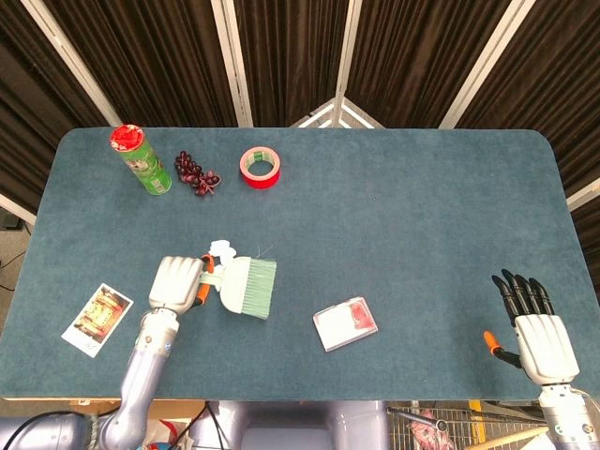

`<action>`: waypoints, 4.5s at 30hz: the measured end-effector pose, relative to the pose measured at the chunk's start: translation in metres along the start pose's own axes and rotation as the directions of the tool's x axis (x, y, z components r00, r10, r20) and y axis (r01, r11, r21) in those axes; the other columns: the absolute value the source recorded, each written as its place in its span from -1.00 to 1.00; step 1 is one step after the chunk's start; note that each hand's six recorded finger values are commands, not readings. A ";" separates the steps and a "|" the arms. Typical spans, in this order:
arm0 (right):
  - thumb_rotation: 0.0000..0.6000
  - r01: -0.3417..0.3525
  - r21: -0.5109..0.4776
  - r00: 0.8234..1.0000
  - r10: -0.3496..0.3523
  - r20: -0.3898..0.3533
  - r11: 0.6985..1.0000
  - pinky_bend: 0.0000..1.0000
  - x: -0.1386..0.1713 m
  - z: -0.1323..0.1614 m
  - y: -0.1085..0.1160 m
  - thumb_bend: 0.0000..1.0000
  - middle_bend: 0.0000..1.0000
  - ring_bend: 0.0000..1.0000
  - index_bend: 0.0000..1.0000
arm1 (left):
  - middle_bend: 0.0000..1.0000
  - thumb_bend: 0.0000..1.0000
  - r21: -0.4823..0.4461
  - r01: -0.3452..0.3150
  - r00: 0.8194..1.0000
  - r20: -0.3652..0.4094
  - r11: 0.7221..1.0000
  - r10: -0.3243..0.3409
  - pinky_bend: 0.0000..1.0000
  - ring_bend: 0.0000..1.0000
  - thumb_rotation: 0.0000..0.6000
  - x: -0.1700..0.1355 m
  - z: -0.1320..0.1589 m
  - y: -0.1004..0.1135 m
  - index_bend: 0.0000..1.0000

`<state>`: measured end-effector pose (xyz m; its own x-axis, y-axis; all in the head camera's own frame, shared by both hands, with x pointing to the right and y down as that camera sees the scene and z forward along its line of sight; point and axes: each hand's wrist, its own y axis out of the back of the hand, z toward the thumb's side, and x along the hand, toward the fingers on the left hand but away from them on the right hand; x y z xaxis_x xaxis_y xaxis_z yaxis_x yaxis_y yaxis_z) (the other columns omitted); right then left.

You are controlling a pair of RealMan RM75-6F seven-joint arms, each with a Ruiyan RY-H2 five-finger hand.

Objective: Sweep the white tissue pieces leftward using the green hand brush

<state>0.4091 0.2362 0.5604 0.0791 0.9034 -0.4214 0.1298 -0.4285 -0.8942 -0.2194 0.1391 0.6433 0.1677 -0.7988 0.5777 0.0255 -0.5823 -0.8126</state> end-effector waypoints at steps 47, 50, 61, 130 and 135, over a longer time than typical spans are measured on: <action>1.00 -0.004 0.001 1.000 0.004 -0.013 1.000 -1.00 -0.002 0.006 -0.002 -0.36 -1.00 -1.00 -1.00 | 1.00 0.46 0.025 -0.040 0.982 -0.182 0.999 0.044 1.00 1.00 1.00 0.026 -0.109 0.030 0.51; 1.00 -0.003 -0.006 1.000 0.003 -0.010 1.000 -1.00 -0.002 0.004 -0.001 -0.36 -1.00 -1.00 -1.00 | 1.00 0.46 0.034 -0.023 0.990 -0.140 0.999 0.027 1.00 1.00 1.00 0.036 -0.077 0.020 0.52; 1.00 0.001 -0.012 1.000 -0.001 0.014 1.000 -1.00 0.002 -0.005 0.002 -0.36 -1.00 -1.00 -1.00 | 1.00 0.46 0.127 0.065 0.981 -0.192 0.990 -0.040 1.00 1.00 1.00 0.061 -0.052 -0.019 0.52; 1.00 -0.025 0.007 1.000 0.025 -0.001 1.000 -1.00 0.001 0.004 -0.004 -0.36 -1.00 -1.00 -1.00 | 1.00 0.47 0.079 0.069 0.840 -0.543 0.994 -0.015 1.00 1.00 1.00 0.018 -0.260 0.042 0.54; 1.00 -0.025 0.011 1.000 0.025 -0.002 1.000 -1.00 -0.001 0.006 -0.005 -0.36 -1.00 -1.00 -1.00 | 1.00 0.47 0.004 -0.036 0.852 -0.522 0.999 0.033 1.00 1.00 1.00 0.004 -0.272 0.058 0.53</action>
<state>0.4026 0.2380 0.5644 0.0843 0.8925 -0.4431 0.1173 -0.4505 -0.8850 -0.4856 0.0609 0.6202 -0.3705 -0.7790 0.5059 0.0231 -0.5522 -0.8334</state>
